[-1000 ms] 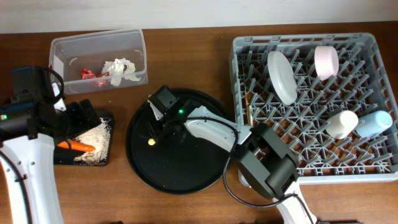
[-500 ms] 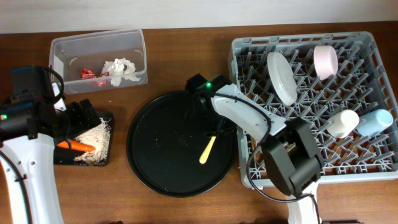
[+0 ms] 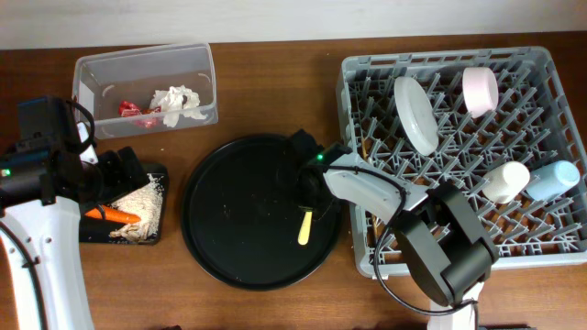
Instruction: Sort waste into correct bins and load items into the dishwasher rack
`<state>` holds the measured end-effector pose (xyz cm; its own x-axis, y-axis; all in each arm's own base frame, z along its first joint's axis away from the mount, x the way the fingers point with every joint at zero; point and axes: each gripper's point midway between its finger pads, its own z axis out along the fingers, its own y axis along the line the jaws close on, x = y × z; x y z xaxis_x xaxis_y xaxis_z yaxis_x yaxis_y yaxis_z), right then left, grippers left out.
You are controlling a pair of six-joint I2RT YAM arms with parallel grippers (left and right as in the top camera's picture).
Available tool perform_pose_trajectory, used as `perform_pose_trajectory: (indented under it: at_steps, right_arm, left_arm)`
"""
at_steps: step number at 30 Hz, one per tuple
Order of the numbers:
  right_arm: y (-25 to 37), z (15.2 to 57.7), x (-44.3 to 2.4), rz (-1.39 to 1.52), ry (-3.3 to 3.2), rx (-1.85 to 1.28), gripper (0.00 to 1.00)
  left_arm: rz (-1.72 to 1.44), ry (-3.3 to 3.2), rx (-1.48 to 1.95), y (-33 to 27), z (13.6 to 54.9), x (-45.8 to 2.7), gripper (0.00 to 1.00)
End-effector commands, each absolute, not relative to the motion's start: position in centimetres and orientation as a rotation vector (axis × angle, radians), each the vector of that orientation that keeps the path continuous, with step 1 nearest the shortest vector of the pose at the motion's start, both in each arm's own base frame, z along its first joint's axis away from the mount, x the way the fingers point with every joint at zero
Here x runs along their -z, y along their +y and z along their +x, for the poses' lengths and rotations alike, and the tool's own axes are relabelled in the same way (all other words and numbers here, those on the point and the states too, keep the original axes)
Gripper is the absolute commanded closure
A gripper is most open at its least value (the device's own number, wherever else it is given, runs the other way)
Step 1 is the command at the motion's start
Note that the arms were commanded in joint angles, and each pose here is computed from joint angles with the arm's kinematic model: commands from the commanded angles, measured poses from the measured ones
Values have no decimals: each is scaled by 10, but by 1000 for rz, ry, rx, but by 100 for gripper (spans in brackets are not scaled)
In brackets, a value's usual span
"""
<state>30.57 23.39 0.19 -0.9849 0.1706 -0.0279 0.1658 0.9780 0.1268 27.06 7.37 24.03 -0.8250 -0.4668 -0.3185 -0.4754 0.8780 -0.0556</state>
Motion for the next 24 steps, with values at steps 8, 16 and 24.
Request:
perform_pose_trajectory:
  at_steps: [8, 16, 24]
  right_arm:
    - [220, 271, -11, 82, 3293, -48, 68]
    - [243, 241, -31, -152, 3263, 75, 38]
    - [232, 225, 12, -164, 3336, 193, 54]
  left_arm:
    - [-709, 2719, -33, 74, 270, -241, 1]
    - [-709, 2716, -32, 74, 270, -241, 1]
    - [-710, 2721, -32, 74, 269, -241, 1]
